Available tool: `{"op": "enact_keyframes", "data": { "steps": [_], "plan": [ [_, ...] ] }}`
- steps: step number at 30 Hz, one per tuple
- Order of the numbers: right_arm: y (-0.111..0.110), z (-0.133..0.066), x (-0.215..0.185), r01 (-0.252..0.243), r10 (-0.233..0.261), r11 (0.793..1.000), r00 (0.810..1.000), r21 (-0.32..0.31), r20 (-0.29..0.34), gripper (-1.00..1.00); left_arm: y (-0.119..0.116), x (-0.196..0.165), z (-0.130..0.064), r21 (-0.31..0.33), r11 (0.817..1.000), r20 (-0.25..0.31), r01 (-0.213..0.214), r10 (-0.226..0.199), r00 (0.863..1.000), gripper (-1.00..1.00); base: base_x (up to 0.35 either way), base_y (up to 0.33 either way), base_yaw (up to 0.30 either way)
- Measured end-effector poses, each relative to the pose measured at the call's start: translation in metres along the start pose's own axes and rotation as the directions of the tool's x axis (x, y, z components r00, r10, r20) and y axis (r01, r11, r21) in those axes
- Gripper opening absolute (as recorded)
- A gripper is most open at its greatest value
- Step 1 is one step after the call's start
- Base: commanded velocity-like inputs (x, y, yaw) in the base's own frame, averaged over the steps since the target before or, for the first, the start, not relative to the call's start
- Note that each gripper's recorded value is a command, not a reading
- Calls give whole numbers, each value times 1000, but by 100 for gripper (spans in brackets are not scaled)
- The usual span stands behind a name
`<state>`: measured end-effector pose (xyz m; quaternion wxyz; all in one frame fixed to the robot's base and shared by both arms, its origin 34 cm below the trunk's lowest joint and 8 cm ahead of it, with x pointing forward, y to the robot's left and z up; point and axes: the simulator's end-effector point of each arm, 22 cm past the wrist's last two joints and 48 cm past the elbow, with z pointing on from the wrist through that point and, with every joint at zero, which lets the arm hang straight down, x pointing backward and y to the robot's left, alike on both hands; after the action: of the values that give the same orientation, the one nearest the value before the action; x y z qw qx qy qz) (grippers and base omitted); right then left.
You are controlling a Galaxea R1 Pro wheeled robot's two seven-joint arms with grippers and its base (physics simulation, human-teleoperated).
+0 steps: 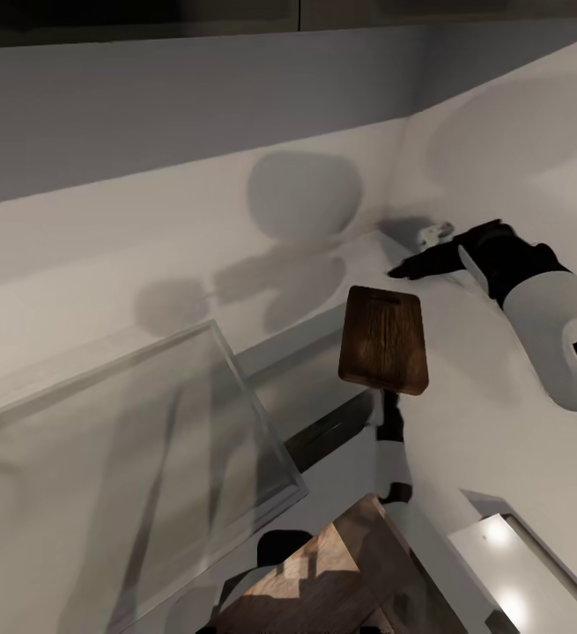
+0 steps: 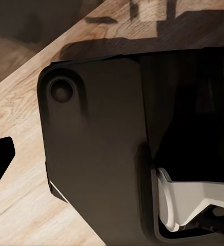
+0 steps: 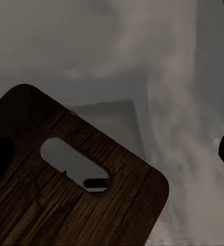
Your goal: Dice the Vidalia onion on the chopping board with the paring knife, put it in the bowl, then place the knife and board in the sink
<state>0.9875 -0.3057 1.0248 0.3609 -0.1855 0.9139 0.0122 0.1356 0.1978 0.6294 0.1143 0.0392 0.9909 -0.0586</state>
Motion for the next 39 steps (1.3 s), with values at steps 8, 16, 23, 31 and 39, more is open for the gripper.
{"op": "enact_keyframes", "data": {
  "steps": [8, 16, 23, 31, 39],
  "plan": [
    [-20, 3, 16, -15, 15, 1000, 1000, 22, -19, 100, 0, 5, -1, 1, 1000, -13, 1, -1, 1000, 100, 0, 0, 0],
    [-19, 11, 23, -17, 17, 1000, 999, 19, -31, 100, -1, 10, -2, 1, 1000, -26, 3, -3, 1000, 100, 0, 0, 0],
    [-18, 18, 30, -19, 20, 1000, 999, 14, -41, 100, -1, 14, -2, 2, 1000, -38, 5, -5, 999, 100, 0, 0, 0],
    [-17, 25, 34, -18, 18, 1000, 999, 11, -46, 100, -2, 19, -3, 3, 1000, -50, 6, -6, 999, 100, 0, 0, 0],
    [-15, 33, 40, -18, 18, 1000, 998, 7, -55, 100, -2, 23, -4, 4, 1000, -63, 8, -7, 998, 100, 0, 0, 0]
  ]
}}
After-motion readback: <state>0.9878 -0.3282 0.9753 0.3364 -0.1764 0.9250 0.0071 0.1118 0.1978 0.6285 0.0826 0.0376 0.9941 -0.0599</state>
